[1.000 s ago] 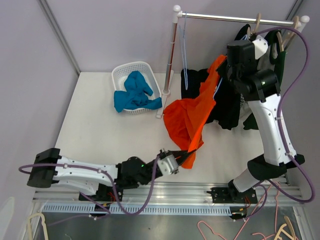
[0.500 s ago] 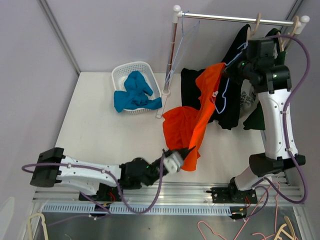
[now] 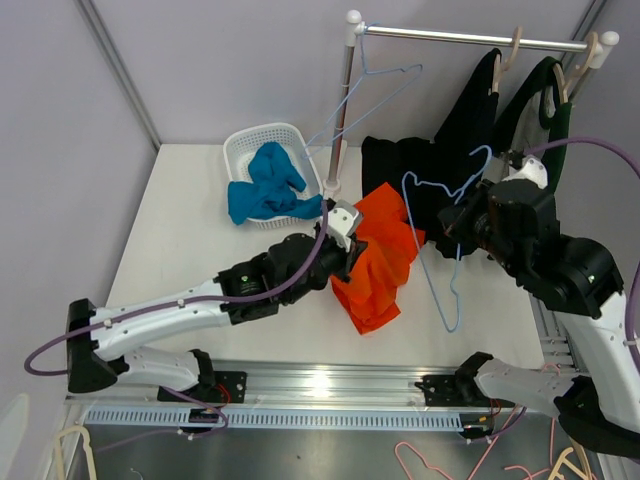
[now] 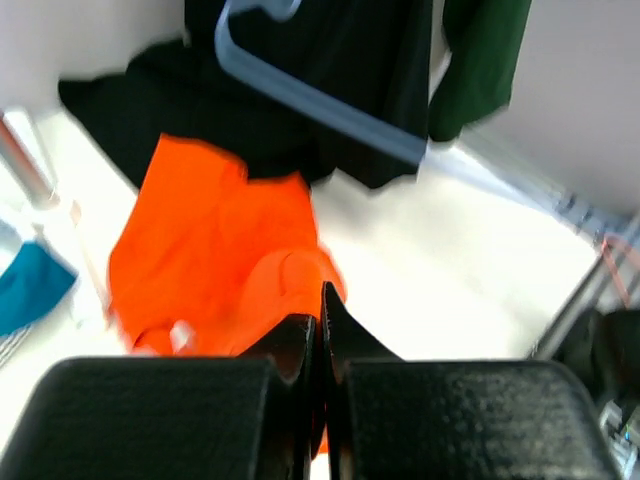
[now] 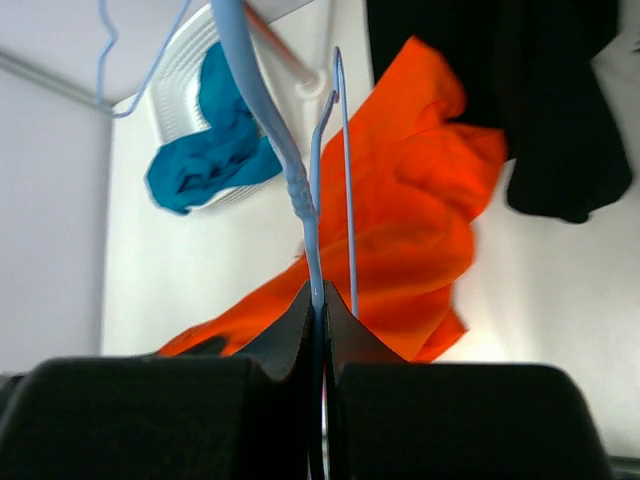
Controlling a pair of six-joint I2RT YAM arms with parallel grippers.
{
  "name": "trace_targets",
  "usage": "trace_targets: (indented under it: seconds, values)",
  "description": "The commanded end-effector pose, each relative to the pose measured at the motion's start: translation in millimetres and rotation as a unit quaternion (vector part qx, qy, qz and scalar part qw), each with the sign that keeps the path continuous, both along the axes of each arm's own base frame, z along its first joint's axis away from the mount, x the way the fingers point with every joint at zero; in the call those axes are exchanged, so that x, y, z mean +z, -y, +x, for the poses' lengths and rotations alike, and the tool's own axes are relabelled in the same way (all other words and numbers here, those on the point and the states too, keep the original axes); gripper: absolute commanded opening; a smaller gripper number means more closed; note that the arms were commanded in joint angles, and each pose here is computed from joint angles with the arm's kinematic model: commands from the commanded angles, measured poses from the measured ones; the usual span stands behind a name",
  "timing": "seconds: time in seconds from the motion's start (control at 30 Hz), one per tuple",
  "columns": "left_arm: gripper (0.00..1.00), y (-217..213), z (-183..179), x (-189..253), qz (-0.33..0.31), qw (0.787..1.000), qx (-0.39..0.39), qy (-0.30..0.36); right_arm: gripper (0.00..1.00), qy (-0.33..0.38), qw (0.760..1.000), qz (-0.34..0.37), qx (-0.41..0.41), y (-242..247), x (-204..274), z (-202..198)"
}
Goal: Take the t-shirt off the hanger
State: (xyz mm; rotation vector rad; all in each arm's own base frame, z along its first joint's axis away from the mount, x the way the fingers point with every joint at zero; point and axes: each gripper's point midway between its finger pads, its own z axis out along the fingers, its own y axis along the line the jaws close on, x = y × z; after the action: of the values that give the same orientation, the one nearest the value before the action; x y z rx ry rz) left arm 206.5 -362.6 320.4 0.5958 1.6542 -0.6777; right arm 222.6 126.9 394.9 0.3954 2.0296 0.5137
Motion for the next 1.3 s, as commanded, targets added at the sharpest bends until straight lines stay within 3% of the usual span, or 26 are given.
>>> trace_targets:
  seconds: [0.0, 0.07, 0.1, 0.17, 0.23, 0.27, 0.37, 0.43, 0.47, 0.63, 0.8, 0.9, 1.13, 1.27]
  values:
    - [0.0, -38.3, -12.7, 48.0, -0.03, 0.999, 0.004, -0.012, 0.0, 0.036, 0.996, -0.059, -0.049, 19.2, -2.7, 18.8]
    - [0.01, -59.4, -10.7, 88.4, -0.051, 0.999, 0.011, 0.014, 0.0, 0.059, 0.994, -0.068, -0.058, 23.0, 1.9, 24.9]
    - [0.01, -75.6, -7.9, 130.3, -0.08, 0.996, 0.021, 0.038, 0.0, 0.064, 0.993, -0.072, -0.061, 23.5, 2.6, 27.3]
    - [0.01, -86.5, -3.5, 155.2, -0.075, 0.995, 0.025, 0.064, 0.0, 0.083, 0.991, -0.081, -0.067, 22.9, 8.7, 36.0]
    - [0.01, -108.4, -8.5, 219.7, -0.11, 0.987, 0.029, 0.11, 0.0, 0.092, 0.989, -0.095, -0.067, 21.9, 7.1, 42.9]
    - [0.01, -110.2, -9.7, 230.5, -0.098, 0.986, 0.023, 0.136, 0.0, 0.106, 0.988, -0.091, -0.069, 19.1, 13.7, 48.9]
    - [0.01, -137.6, -19.3, 312.0, -0.133, 0.962, 0.031, 0.236, 0.0, 0.127, 0.984, -0.1, -0.073, 16.2, 21.1, 63.3]
    - [0.01, -135.2, -9.6, 328.3, -0.127, 0.954, 0.04, 0.27, 0.0, 0.135, 0.983, -0.094, -0.078, 17.7, 29.0, 70.5]
    - [0.01, -151.1, -15.1, 360.2, -0.149, 0.938, 0.053, 0.309, 0.0, 0.136, 0.983, -0.092, -0.078, 17.4, 31.8, 74.2]
    - [0.01, -149.8, -3.6, 398.0, -0.152, 0.903, 0.056, 0.397, 0.0, 0.149, 0.983, -0.091, -0.064, 7.9, 44.0, 93.3]
    - [0.01, -164.2, -39.7, 424.9, -0.187, 0.872, 0.014, 0.452, 0.0, 0.192, 0.974, -0.098, -0.067, 8.6, 65.2, 105.7]
    - [0.01, -178.5, -46.4, 435.4, -0.194, 0.857, 0.032, 0.475, 0.0, 0.19, 0.974, -0.099, -0.067, 12.1, 68.0, 113.0]
    - [0.01, -185.3, -20.7, 437.3, -0.172, 0.856, 0.076, 0.482, 0.0, 0.192, 0.975, -0.101, -0.056, 7.9, 67.4, 129.5]
    - [0.0, -206.7, 24.6, 428.6, -0.16, 0.865, 0.111, 0.463, 0.0, 0.206, 0.971, -0.112, -0.036, 3.1, 71.2, 149.5]
